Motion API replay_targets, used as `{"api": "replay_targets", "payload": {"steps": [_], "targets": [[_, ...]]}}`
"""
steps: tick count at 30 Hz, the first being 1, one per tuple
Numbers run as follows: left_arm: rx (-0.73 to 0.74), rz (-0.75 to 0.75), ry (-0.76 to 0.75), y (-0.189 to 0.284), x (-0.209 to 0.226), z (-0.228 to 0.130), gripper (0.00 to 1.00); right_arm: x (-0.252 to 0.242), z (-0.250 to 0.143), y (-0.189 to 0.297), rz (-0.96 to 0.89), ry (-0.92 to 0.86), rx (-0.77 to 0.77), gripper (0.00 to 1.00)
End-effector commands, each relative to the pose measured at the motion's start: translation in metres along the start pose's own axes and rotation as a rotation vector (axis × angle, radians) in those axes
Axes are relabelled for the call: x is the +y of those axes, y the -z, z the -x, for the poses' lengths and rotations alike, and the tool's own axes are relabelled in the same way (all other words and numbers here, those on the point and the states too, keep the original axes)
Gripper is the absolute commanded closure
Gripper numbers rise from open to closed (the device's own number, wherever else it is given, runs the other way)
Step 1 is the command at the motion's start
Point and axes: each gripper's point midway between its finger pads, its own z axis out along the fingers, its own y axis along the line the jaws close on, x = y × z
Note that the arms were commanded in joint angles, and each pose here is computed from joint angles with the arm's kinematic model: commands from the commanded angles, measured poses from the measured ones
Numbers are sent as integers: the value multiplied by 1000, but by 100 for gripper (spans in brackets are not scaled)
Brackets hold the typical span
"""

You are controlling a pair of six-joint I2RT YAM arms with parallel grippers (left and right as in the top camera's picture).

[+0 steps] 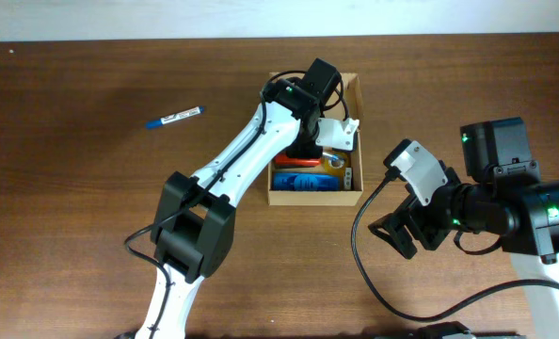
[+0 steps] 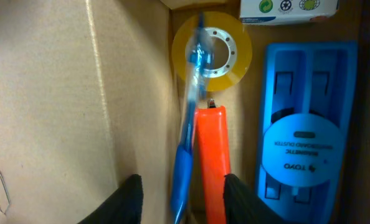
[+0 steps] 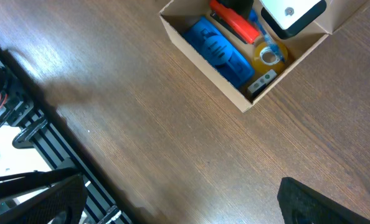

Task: Pack container
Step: 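Lower the blue pen into the box and open the gripper, then move the left gripper to the blue marker and grasp it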

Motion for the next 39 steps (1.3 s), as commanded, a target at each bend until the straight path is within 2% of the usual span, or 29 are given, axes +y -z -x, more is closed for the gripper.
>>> {"api": "replay_targets", "payload": {"steps": [1, 6, 10, 13, 16, 21, 24, 29, 30, 31, 32, 34, 39], "targets": [[-7, -21, 51, -7, -2, -4, 56, 2, 0, 0, 8, -9, -4, 1], [-37, 32, 145, 16, 8, 7, 56, 2, 0, 0, 8, -9, -4, 1], [-110, 139, 187, 91, 17, 17, 56, 2, 0, 0, 8, -9, -4, 1], [-136, 183, 264, 132, 18, 7, 56, 2, 0, 0, 8, -9, -4, 1], [-153, 220, 564, 154, 35, -31, 56, 2, 0, 0, 8, -9, -4, 1], [-167, 251, 1194, 157, 63, -111, 58, 2, 0, 0, 8, -9, -4, 1], [-176, 250, 1571, 151, 70, -150, 66, 2, 0, 0, 8, -9, -4, 1], [-168, 226, 2219, 120, 73, -204, 66, 2, 0, 0, 8, -9, -4, 1], [-158, 221, 2306, 113, 72, -211, 60, 2, 0, 0, 8, -9, -4, 1], [-140, 211, 2449, 99, 70, -221, 41, 2, 0, 0, 8, -9, -4, 1], [-128, 206, 2536, 92, 69, -226, 30, 2, 0, 0, 8, -9, -4, 1], [-103, 202, 2706, 75, 67, -238, 0, 2, 0, 0, 8, -9, -4, 1], [-69, 201, 3024, 44, 63, -268, 0, 2, 0, 0, 8, -9, -4, 1]]}}
